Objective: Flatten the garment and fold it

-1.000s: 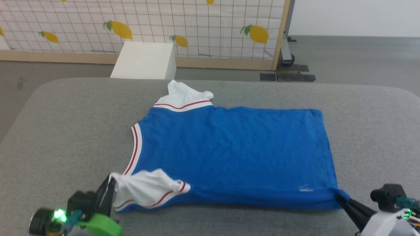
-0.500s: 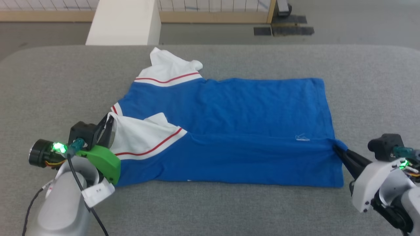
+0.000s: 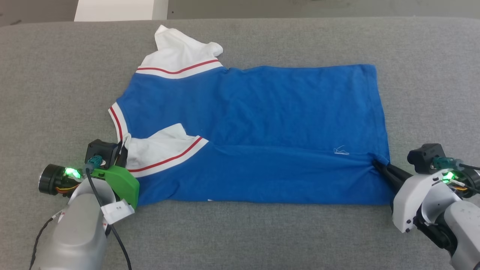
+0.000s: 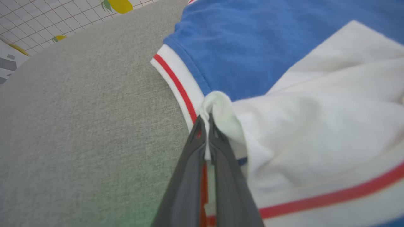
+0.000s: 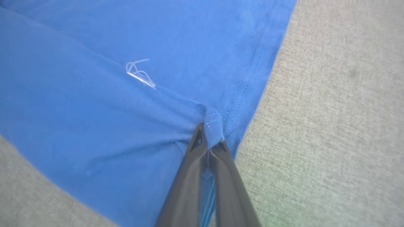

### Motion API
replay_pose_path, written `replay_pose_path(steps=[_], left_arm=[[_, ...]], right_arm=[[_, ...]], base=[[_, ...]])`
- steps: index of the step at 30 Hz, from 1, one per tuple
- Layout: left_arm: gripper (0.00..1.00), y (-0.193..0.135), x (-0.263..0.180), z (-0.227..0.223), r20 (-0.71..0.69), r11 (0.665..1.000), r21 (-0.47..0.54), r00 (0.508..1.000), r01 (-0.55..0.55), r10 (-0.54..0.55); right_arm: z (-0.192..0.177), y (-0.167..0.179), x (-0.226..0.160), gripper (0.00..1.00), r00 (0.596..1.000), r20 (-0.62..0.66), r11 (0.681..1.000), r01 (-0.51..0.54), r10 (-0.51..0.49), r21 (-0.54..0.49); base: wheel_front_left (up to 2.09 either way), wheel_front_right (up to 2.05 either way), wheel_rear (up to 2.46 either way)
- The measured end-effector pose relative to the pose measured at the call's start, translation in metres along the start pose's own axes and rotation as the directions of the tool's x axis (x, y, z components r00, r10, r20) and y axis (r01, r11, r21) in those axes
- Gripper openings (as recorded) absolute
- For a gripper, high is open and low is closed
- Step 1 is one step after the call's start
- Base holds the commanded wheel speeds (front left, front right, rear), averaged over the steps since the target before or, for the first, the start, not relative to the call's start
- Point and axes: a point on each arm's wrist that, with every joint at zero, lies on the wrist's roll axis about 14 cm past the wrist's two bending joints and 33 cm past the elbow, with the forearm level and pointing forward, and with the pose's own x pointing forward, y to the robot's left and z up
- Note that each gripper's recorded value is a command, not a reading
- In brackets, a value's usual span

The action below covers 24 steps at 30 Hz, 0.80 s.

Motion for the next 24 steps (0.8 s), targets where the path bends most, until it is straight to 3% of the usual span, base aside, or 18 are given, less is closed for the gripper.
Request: replay_pose_path(steps=[2, 3, 4, 5, 7, 8, 17, 21, 24], left_arm=[[0.0, 0.001, -0.001, -0.001, -0.008, 1.0, 0.0, 1.0, -0.002, 0.002], [0.33, 0.002, -0.001, 0.0, -0.008, 1.0, 0.0, 1.0, -0.004, 0.004], [0.75, 0.002, -0.002, 0.001, -0.008, 1.0, 0.005, 1.0, -0.003, 0.003], [1.0, 0.002, -0.003, 0.004, -0.001, 1.0, 0.011, 1.0, -0.001, 0.001], [1.0, 0.004, -0.007, 0.009, 0.011, 1.0, 0.014, 1.0, -0.01, 0.01], [1.0, 0.007, -0.01, 0.013, 0.02, 1.0, 0.019, 1.0, -0.016, 0.016], [1.0, 0.04, -0.038, 0.07, 0.158, 0.988, 0.134, 0.986, -0.072, 0.05], [1.0, 0.039, -0.047, 0.081, 0.106, 0.98, 0.196, 0.994, -0.047, 0.026], [1.0, 0.03, -0.052, 0.079, 0.005, 0.985, 0.171, 1.0, 0.007, -0.008]], right_arm=[[0.003, 0.001, 0.0, 0.0, 1.0, 0.009, 1.0, -0.003, 0.003, -0.006], [0.005, 0.002, -0.001, 0.0, 1.0, 0.014, 1.0, -0.005, 0.006, -0.011], [0.009, 0.002, -0.002, 0.0, 0.999, 0.034, 1.0, -0.005, 0.005, -0.01], [0.014, 0.002, -0.004, 0.02, 0.998, 0.055, 1.0, -0.001, 0.002, -0.007], [0.023, 0.001, -0.008, 0.62, 0.996, 0.09, 1.0, 0.004, -0.003, -0.012], [0.03, 0.0, -0.01, 1.0, 0.993, 0.115, 1.0, 0.008, -0.006, -0.015], [0.082, -0.005, -0.041, 1.0, 0.956, 0.29, 0.998, 0.045, -0.034, -0.033], [0.089, 0.0, -0.052, 1.0, 0.947, 0.32, 0.998, 0.046, -0.032, -0.037], [0.09, 0.004, -0.056, 1.0, 0.945, 0.326, 0.998, 0.045, -0.029, -0.043]], base=[[0.0, 0.0, 0.0], [0.0, 0.0, 0.0], [0.0, 0.0, 0.0], [0.0, 0.0, 0.0], [0.0, 0.0, 0.0], [0.0, 0.0, 0.0], [0.0, 0.0, 0.0], [0.0, 0.0, 0.0], [0.0, 0.0, 0.0]])
